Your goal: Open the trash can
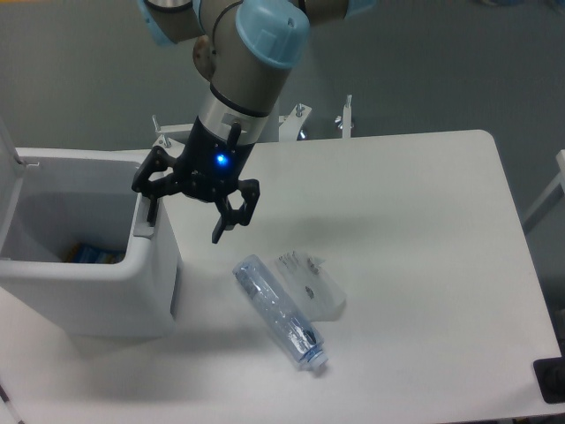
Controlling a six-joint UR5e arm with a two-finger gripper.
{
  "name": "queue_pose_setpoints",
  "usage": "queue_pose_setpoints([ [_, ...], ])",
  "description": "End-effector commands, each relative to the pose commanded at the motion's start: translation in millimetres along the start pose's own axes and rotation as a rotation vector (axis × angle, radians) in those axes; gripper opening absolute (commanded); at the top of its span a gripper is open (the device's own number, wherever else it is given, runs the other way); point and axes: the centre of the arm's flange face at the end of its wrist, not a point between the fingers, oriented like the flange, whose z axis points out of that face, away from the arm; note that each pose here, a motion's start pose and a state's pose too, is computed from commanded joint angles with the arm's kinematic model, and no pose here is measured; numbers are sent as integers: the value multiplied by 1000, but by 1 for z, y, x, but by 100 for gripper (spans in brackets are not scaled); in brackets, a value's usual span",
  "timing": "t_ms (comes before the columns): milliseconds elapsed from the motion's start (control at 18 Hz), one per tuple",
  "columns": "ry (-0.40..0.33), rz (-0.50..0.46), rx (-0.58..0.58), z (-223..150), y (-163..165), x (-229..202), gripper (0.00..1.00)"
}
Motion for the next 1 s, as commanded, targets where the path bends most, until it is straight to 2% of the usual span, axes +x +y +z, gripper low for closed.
queue_pose_setpoints([
  [333, -56, -21, 58, -33, -11, -44, 100],
  [500, -88, -1, 73, -45, -12, -89, 100],
  [722, -137, 53, 55, -48, -13, -155, 100],
  [889, -215, 126, -8, -48, -4, -196, 100],
  [1000, -238, 181, -48, -46, 3, -218, 100],
])
